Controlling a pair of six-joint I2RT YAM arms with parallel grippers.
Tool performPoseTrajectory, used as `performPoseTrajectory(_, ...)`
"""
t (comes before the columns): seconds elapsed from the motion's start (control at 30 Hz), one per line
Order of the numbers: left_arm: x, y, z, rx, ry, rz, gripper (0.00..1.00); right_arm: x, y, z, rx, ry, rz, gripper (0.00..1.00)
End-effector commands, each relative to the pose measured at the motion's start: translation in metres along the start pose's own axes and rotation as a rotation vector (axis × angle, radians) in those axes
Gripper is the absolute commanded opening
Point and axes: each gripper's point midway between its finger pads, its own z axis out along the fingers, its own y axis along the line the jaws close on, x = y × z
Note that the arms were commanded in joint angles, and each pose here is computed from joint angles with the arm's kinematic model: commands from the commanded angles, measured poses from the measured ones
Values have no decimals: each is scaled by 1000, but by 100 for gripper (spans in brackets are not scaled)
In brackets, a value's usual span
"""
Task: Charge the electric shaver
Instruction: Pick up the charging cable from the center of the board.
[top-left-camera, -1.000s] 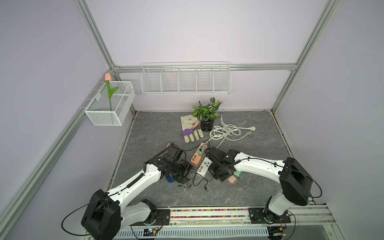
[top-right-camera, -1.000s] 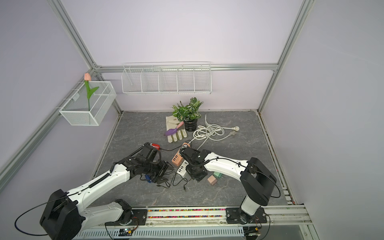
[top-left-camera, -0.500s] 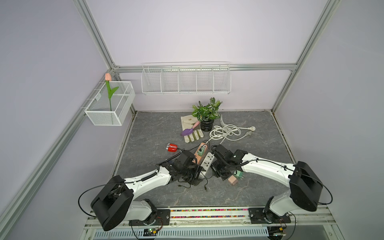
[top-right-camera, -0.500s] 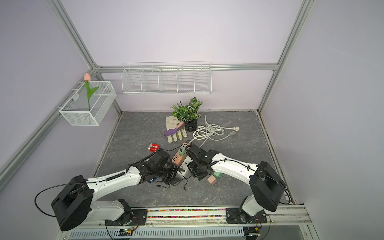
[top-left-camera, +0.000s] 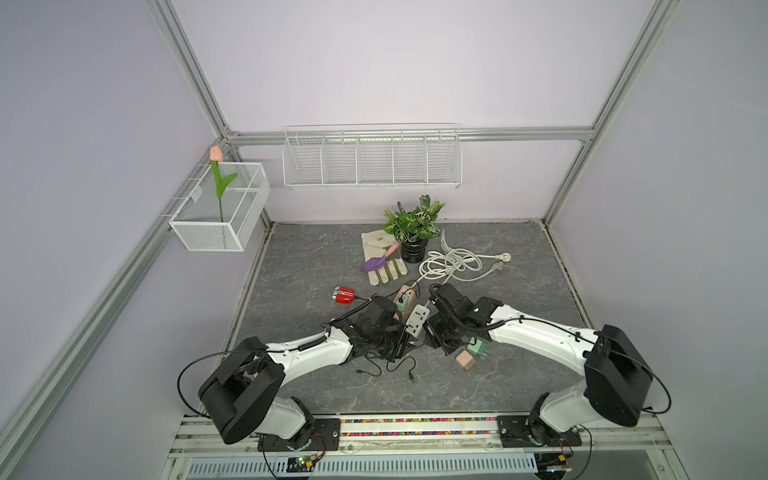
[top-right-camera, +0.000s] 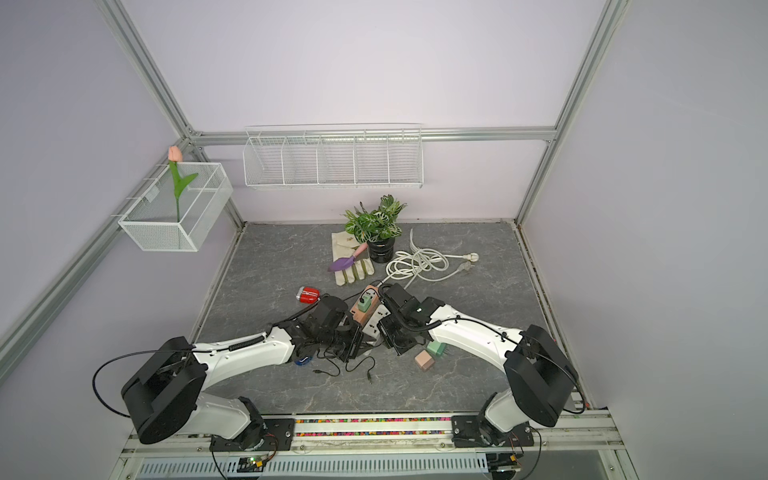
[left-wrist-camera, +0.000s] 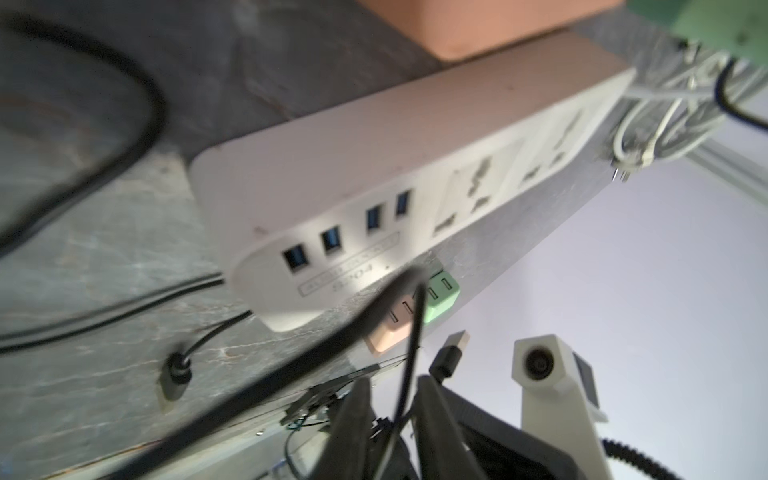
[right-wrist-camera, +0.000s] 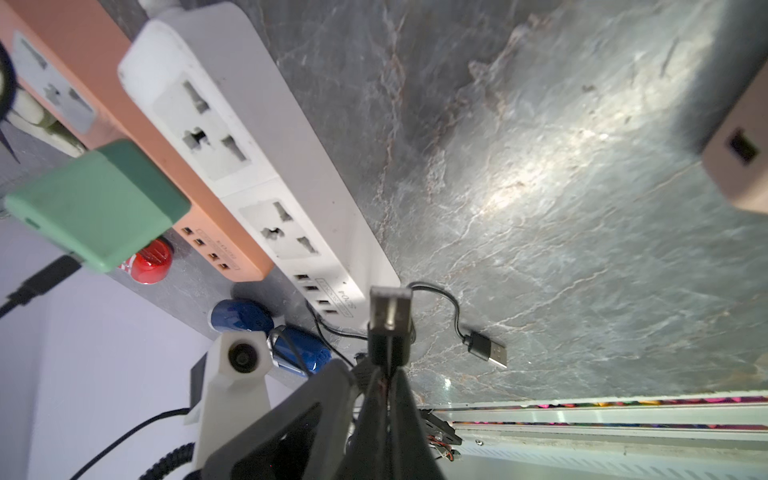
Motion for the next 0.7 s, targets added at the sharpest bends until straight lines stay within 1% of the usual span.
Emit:
performPoseTrajectory(0.0, 12, -29, -4, 67, 26, 15, 0, 1, 0, -3, -15, 21, 65, 6)
performPoseTrajectory(0.07, 12, -37, -10, 82, 22, 28, 0, -3, 7, -8, -42, 11, 40, 7)
performPoseTrajectory(0.1, 11, -40, -15, 85, 18, 32, 0, -5, 10, -13, -55, 6, 29, 11)
performPoseTrajectory(0.13, 10, -42, -22, 87, 9, 34, 0, -8, 14, -18, -75, -2, 12, 21)
performPoseTrajectory(0.17, 7, -46, -29, 91, -2, 34, 0, -11, 21, -27, -112, -15, -15, 36)
performPoseTrajectory(0.23, 2, -54, -44, 107, -11, 30, 0, -15, 36, -41, -206, -29, -75, 57)
performPoseTrajectory(0.27, -1, -57, -51, 110, -11, 24, 0, -17, 43, -48, -260, -26, -101, 66)
performPoseTrajectory(0.3, -2, -60, -57, 107, -7, 20, 0, -17, 47, -53, -303, -18, -121, 72)
performPoseTrajectory(0.33, -3, -63, -63, 101, 0, 16, 0, -17, 56, -61, -374, -10, -145, 78)
performPoseTrajectory(0.37, -4, -66, -68, 97, 14, 14, 0, -21, 53, -60, -413, -3, -151, 83)
performPoseTrajectory(0.4, -6, -69, -72, 98, 23, 12, 0, -21, 56, -62, -468, 8, -145, 87)
performPoseTrajectory(0.47, -7, -78, -81, 114, 46, 7, 0, -22, 63, -65, -594, 39, -105, 90)
performPoseTrajectory(0.53, -7, -87, -87, 138, 60, 3, 0, -22, 77, -71, -717, 60, -75, 89)
performPoseTrajectory(0.6, -6, -96, -91, 155, 71, 6, 0, -22, 92, -79, -808, 67, -61, 89)
performPoseTrajectory(0.67, -5, -103, -94, 163, 73, 16, 0, -21, 107, -88, -871, 73, -48, 88)
